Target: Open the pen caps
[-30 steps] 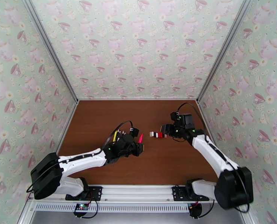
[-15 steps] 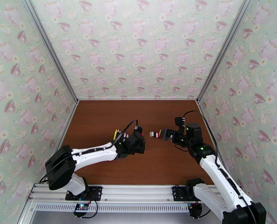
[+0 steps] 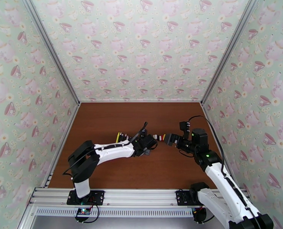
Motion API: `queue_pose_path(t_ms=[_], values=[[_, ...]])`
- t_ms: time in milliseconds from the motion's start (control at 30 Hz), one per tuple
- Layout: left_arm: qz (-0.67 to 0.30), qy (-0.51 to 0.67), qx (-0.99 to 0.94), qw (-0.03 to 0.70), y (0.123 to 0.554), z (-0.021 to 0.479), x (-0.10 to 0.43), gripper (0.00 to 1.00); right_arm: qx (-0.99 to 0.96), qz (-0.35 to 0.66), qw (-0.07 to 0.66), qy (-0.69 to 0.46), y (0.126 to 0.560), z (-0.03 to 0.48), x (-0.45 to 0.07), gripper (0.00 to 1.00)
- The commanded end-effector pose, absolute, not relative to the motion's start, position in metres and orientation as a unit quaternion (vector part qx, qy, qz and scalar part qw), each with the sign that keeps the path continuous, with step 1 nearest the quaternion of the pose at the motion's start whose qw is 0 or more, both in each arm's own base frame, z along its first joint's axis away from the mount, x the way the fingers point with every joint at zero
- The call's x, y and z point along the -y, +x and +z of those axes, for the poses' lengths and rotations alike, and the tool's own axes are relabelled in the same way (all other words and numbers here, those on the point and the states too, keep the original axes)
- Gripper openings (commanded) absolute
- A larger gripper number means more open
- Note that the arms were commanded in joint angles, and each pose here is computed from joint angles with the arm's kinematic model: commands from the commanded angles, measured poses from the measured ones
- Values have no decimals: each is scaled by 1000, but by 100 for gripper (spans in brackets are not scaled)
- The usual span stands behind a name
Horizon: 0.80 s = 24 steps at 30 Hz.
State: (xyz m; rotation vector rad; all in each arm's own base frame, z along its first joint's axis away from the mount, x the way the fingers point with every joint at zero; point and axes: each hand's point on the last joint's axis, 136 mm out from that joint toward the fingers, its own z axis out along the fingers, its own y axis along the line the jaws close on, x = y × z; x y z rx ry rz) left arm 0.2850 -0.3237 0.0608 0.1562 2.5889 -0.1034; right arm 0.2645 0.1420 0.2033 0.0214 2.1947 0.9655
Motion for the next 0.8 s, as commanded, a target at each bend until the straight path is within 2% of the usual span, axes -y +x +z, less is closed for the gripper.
queue_pose_path(t_ms=[0,633,767], values=[[-3,52,-961,272,295,57,315,14,-859,375,348,2,257,195,-143,100],[56,40,-966,247,318,29,279,19,-866,361,345,15,261,194,-139,100],[69,37,-966,247,319,28,273,24,-866,363,345,14,261,194,-140,100]])
